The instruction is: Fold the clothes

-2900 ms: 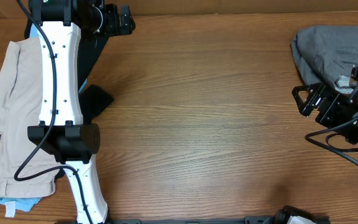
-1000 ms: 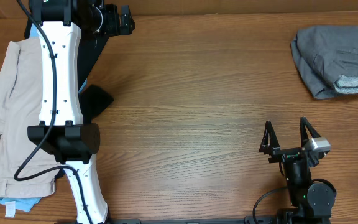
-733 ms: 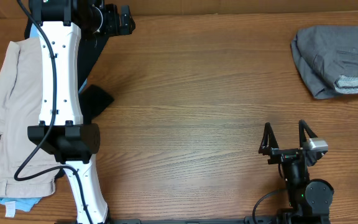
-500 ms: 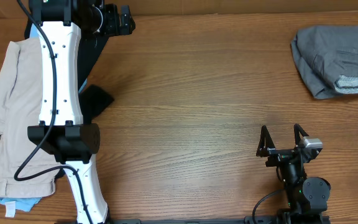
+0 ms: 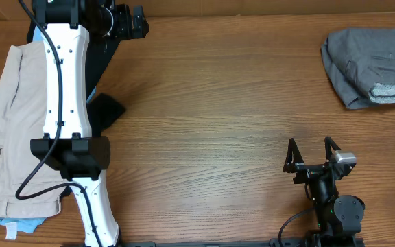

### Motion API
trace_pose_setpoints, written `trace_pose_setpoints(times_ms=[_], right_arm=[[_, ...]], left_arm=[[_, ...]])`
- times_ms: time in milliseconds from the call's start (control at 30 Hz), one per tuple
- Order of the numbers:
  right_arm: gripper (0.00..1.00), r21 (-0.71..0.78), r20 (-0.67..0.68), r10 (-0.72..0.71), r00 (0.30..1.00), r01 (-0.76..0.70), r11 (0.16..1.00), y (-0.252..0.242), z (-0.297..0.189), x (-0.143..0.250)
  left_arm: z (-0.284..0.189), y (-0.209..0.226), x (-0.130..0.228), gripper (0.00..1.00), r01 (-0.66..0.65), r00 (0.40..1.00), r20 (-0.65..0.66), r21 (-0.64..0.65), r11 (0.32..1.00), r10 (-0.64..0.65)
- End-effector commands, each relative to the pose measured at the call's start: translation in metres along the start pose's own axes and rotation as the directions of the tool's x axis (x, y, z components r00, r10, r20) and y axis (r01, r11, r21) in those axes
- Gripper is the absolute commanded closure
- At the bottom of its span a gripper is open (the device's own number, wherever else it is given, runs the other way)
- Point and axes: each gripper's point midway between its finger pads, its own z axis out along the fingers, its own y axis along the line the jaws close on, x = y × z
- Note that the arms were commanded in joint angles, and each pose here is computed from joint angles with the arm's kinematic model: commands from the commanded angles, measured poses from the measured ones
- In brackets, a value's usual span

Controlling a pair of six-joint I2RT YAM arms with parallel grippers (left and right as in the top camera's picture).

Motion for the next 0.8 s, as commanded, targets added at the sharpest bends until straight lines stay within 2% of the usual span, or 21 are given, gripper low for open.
trace_pose_setpoints(times_ms=[0, 533, 767], right_arm=[[0.0, 0.004, 0.006, -0.001, 1.0, 0.001, 1.0, -0.001, 0.0, 0.002], [0.0, 0.004, 0.005, -0.001, 1.0, 0.001, 1.0, -0.001, 0.0, 0.002], [0.0, 0.004, 0.006, -0.001, 1.0, 0.001, 1.0, -0.001, 0.0, 0.002]], left_arm=[[0.005, 0.0, 0.002, 0.0, -0.021, 1.0, -0.011, -0.004, 1.0, 0.021], [0.005, 0.0, 0.002, 0.0, -0.021, 1.0, -0.01, -0.008, 1.0, 0.021], [-0.042, -0.021, 0.005, 0.0, -0.053, 0.997, 0.052, 0.005, 0.999, 0.052]])
